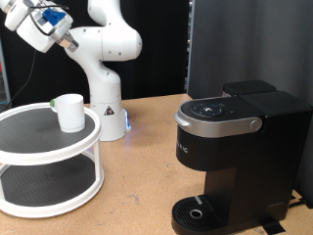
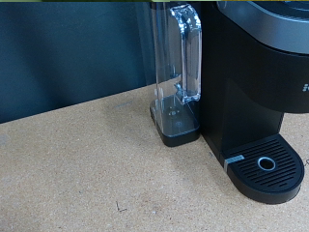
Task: Make a cup of coffee with the keurig machine
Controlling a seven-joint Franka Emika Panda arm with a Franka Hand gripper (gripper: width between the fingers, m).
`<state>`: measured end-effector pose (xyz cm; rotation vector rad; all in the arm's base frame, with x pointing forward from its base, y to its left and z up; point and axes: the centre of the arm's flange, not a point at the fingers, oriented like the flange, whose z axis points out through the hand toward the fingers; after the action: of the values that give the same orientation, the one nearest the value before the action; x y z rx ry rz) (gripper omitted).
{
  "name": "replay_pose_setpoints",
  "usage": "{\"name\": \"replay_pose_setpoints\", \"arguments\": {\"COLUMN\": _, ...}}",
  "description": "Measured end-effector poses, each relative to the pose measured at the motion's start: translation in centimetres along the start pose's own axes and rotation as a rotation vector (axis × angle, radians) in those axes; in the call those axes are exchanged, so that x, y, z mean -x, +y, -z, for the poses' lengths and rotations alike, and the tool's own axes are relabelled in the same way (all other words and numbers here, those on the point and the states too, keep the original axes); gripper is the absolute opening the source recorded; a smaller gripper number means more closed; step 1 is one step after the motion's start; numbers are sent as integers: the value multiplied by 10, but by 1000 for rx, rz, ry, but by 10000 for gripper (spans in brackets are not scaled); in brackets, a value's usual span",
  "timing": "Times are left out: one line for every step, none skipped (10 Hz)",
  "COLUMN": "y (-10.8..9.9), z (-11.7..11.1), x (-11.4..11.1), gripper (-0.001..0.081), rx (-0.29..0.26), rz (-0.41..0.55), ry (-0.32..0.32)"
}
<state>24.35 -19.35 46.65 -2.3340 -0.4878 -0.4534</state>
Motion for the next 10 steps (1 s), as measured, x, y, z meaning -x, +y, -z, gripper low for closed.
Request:
{"name": "replay_pose_setpoints", "arguments": {"y": 0, "z": -1, "x": -1, "gripper": 4, "rx": 4, "rz": -1, "ry": -1}}
{"name": "replay_pose_setpoints", "arguments": {"y": 3, "z": -1, "x": -2, "gripper": 4, "rx": 15, "rz": -24, "ry": 31}}
{"name": "replay_pose_setpoints", "arguments": {"y": 5, "z": -1, "x": -2, "gripper": 4, "rx": 22, "rz": -60, "ry": 59}}
{"name": "replay_pose_setpoints", "arguments": {"y": 8, "z": 2, "x": 0, "gripper": 4, "rx": 34, "rz": -99, "ry": 91}}
{"name": "replay_pose_setpoints", "arguments": {"y": 10, "z": 6, "x": 4, "gripper": 4, "rx": 50, "rz": -130, "ry": 118}}
{"name": "replay_pose_setpoints", "arguments": {"y": 11, "z": 11, "x": 9, "gripper": 4, "rx": 58, "rz": -152, "ry": 143}}
{"name": "replay_pose_setpoints", "arguments": {"y": 11, "z": 16, "x": 14, "gripper": 4, "rx": 67, "rz": -167, "ry": 174}}
{"name": "replay_pose_setpoints", "arguments": {"y": 11, "z": 21, "x": 20, "gripper": 4, "rx": 77, "rz": -175, "ry": 196}}
{"name": "replay_pose_setpoints", "arguments": {"y": 9, "z": 26, "x": 26, "gripper": 4, "rx": 87, "rz": -182, "ry": 217}}
{"name": "replay_pose_setpoints", "arguments": {"y": 7, "z": 30, "x": 31, "gripper": 4, "rx": 96, "rz": -187, "ry": 234}}
